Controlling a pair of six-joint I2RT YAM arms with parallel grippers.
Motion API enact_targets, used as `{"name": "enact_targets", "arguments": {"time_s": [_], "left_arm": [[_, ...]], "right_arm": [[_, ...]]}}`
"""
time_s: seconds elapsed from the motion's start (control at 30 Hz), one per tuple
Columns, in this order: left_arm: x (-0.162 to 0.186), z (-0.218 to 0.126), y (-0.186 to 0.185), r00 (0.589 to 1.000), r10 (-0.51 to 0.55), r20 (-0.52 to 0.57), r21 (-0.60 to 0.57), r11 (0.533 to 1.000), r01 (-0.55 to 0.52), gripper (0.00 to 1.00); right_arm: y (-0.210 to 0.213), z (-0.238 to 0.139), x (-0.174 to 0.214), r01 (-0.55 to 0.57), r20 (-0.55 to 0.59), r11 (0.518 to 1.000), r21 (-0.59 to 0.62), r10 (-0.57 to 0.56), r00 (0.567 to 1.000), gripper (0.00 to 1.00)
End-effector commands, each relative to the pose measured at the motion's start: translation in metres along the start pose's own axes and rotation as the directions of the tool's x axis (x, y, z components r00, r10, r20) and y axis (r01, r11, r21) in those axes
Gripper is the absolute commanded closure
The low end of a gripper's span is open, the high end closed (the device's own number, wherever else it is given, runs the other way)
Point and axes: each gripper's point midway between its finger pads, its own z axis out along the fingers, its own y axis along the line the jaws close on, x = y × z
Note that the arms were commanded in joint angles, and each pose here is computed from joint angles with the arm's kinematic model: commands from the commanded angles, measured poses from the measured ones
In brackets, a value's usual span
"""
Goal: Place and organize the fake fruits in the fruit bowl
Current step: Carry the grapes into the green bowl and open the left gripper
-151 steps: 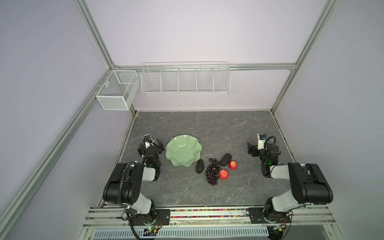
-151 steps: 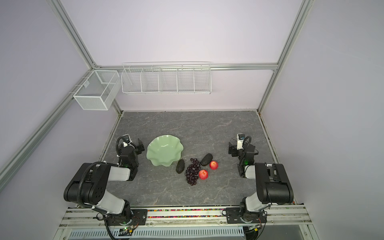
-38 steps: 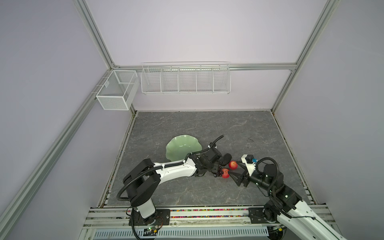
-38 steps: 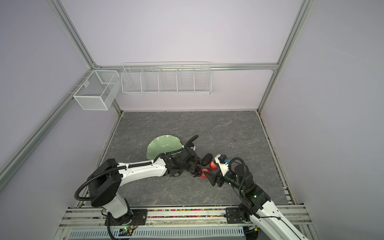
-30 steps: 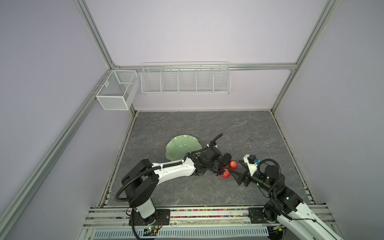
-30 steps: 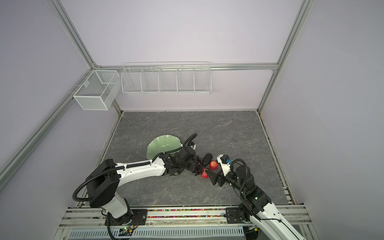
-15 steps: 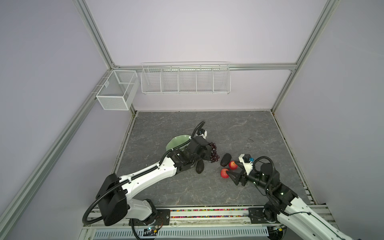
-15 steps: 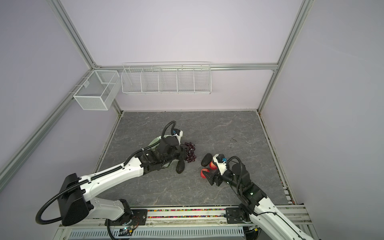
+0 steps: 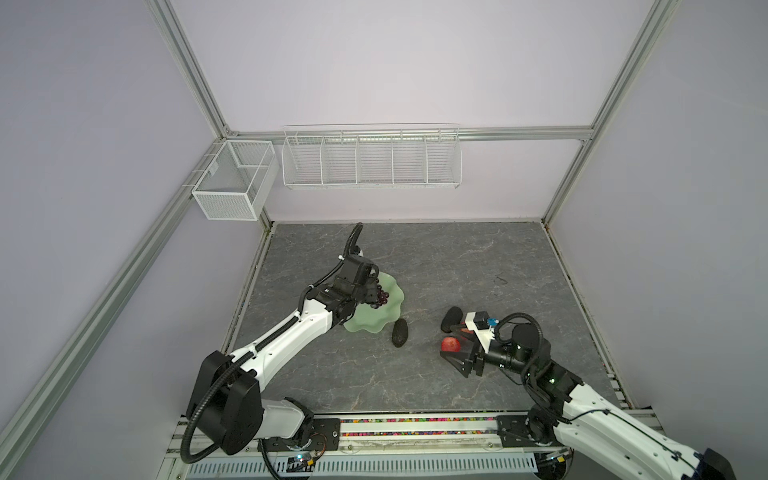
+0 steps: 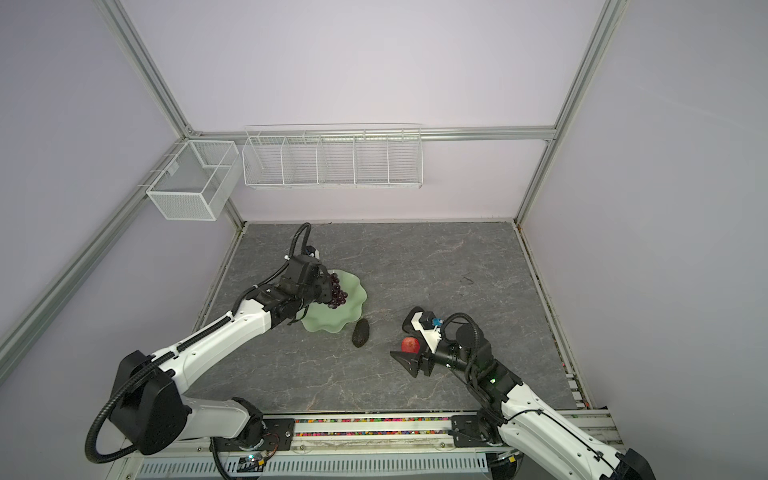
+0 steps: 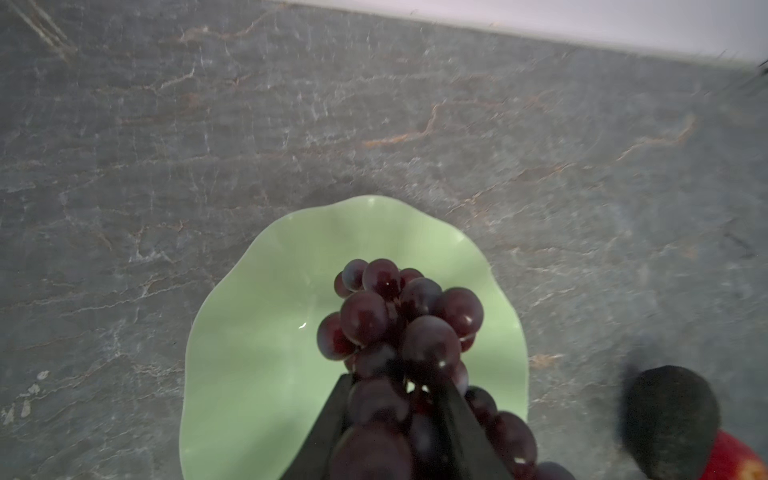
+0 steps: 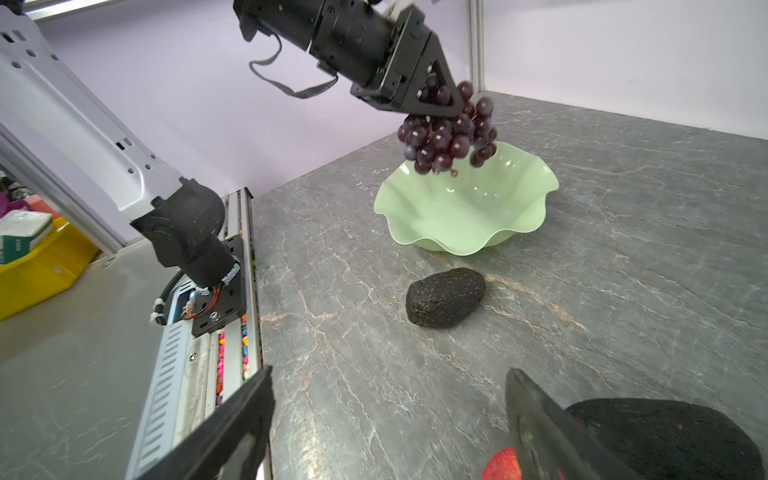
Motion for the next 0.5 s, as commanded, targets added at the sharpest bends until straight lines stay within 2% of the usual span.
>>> {"name": "enact_targets", "arguments": {"time_s": [0.0, 0.23, 0.47], "left_arm": [[0.008, 0.018, 0.007, 0.999, 0.036, -0.031, -0.048, 0.998, -0.037, 0.69], [0.036, 0.058, 0.005, 0.983, 0.064, -0.170, -0.076, 0.994, -0.078, 0.63], [0.030, 0.042, 0.002, 0.991, 0.050, -0.123, -0.037, 0.998, -0.054, 0.29]], "right_arm": [[-0.006, 0.005, -0.003, 0.009, 0.002, 0.999, 0.037, -0.009, 1.000, 0.12], [-0.004, 0.005, 0.000, 0.012, -0.011, 0.999, 0.029, -0.012, 1.000, 0.12], [-0.007, -0.001, -0.003, 0.029, 0.009, 0.998, 0.061, -0.029, 1.000, 0.12]]}}
